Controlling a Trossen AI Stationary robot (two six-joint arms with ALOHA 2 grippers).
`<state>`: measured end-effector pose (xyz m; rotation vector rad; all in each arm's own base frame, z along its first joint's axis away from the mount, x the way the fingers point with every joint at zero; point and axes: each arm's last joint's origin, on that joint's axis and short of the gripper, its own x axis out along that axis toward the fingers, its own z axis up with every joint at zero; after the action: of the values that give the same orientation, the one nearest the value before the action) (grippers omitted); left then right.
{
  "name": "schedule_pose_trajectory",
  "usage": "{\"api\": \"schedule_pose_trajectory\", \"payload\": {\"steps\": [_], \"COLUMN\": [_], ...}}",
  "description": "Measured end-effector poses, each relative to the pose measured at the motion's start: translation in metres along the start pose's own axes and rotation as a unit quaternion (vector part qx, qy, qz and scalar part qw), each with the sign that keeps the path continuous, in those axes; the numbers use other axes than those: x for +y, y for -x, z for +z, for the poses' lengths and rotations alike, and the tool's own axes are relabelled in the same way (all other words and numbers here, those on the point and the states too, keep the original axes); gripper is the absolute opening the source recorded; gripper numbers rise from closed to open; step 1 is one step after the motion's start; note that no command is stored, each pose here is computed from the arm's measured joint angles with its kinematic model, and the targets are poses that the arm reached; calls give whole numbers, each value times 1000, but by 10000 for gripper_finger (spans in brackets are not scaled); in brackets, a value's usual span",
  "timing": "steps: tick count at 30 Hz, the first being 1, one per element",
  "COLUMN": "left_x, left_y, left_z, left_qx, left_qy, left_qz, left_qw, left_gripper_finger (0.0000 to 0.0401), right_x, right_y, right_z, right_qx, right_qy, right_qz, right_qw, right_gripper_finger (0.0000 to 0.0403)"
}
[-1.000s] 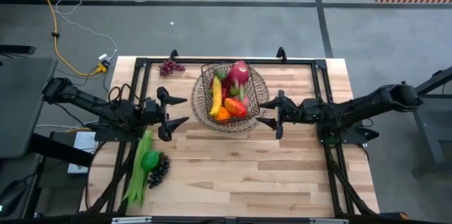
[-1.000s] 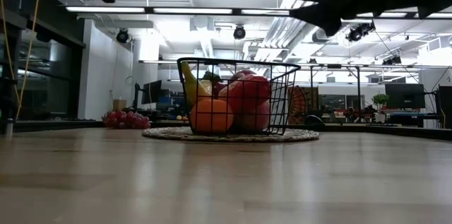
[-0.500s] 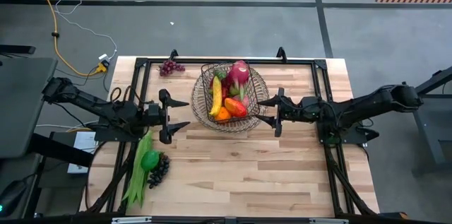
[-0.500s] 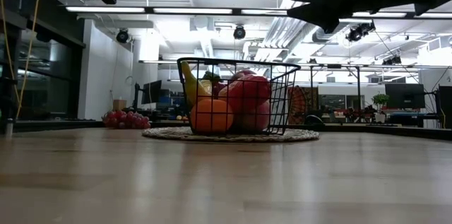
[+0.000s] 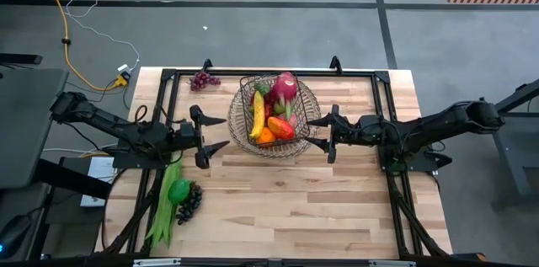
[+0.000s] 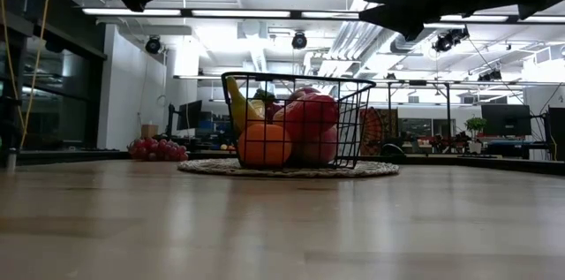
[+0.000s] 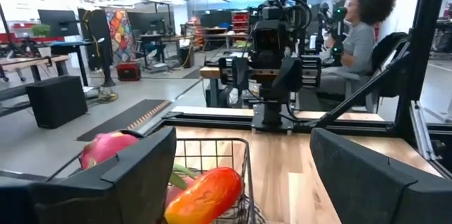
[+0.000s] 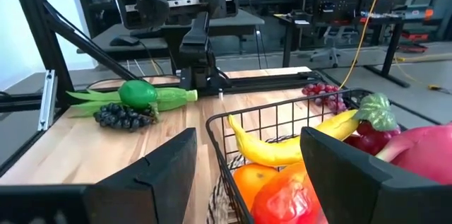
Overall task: Build produce basket
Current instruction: Put the green lime into the black wire basket
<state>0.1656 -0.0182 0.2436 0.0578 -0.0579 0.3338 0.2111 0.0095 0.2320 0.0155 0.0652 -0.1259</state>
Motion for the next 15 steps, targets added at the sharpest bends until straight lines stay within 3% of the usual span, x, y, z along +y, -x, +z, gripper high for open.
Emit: {"api": "schedule_pose_trajectory", "payload": {"steps": [5,8,15], "left_x": [0,0,0], "left_y": [0,0,0], "left_z": [0,0,-1], "left_qx": [1,1,4], "left_qy": [2,2,2], "left_qz": [5,5,5], "left_qw": [1000,1000,1000], "left_gripper_finger": [315,315,315], "right_x": [0,-1,-1], "right_y": [0,0,0], "right_z": [1,1,-2], "right_qx": [-3,-2,12], "right_qy": [18,25,62], "right_qz": [-4,-13,-20], "right_qw": [1000,1000,998], "right_gripper_finger": [235,201,25]}}
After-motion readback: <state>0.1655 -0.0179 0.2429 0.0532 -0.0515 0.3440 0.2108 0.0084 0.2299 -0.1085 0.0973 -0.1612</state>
